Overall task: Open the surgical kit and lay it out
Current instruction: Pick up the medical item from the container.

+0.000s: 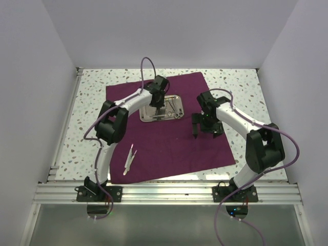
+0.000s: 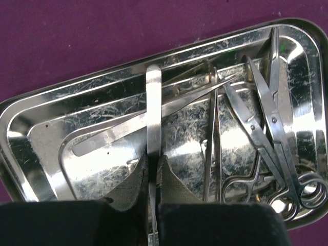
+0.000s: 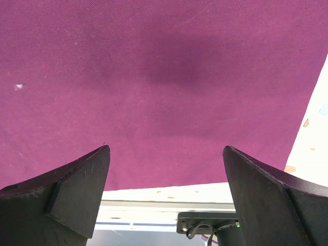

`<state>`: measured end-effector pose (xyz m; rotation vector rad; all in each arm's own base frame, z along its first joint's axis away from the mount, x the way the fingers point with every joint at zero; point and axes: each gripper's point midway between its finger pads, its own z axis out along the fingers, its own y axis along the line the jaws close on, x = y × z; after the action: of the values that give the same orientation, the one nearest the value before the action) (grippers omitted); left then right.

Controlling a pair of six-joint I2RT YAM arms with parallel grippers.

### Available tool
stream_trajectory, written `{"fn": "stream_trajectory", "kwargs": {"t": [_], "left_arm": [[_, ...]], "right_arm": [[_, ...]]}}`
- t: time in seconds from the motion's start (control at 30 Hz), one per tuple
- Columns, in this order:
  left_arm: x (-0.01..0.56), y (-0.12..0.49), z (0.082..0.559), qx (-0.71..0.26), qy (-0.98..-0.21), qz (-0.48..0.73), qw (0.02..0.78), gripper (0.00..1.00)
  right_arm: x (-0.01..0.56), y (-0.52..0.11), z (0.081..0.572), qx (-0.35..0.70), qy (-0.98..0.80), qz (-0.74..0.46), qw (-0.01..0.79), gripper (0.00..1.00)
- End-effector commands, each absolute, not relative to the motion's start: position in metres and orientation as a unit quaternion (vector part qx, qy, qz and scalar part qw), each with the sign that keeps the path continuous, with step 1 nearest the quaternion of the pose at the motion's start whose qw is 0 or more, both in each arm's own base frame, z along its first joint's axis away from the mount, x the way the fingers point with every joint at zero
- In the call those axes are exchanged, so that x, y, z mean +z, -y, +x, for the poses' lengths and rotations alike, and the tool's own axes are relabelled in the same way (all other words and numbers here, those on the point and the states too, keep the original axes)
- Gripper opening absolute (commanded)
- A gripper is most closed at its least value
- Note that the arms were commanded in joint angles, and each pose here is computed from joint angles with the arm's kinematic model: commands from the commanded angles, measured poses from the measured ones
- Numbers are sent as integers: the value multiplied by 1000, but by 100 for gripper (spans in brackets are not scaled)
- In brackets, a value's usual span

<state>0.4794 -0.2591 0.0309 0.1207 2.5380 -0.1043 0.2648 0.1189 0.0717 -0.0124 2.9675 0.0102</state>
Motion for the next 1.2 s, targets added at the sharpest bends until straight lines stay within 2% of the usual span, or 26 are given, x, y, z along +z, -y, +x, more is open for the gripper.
{"fn": "stream_trajectory", "kwargs": {"t": [0.0, 0.2, 0.57, 0.7, 0.87, 0.97, 1.07, 1.17], "left_arm": [[86, 259, 484, -67, -932, 53, 352, 0], [156, 262, 465, -137, -891, 60, 429, 0], [222, 279, 428, -272, -805, 102, 517, 0], [249, 277, 422, -291, -776, 98, 551, 0], [240, 272, 430, -261, -799, 86, 535, 0], [216, 257, 432, -209, -843, 56, 492, 0], [195, 242, 416, -179, -876, 27, 447, 0], [155, 227, 377, -169, -905, -3, 392, 0]], "right_arm": [[80, -120, 272, 8, -995, -11, 100, 96], [81, -121, 269, 15, -995, -9, 102, 96], [83, -123, 263, 28, -994, -3, 103, 96], [85, -123, 262, 30, -994, -3, 106, 96], [86, -124, 263, 32, -994, -4, 108, 96], [86, -125, 263, 34, -993, -5, 109, 96], [85, -126, 262, 39, -993, -2, 107, 96], [83, -128, 259, 43, -994, 2, 104, 96]]}}
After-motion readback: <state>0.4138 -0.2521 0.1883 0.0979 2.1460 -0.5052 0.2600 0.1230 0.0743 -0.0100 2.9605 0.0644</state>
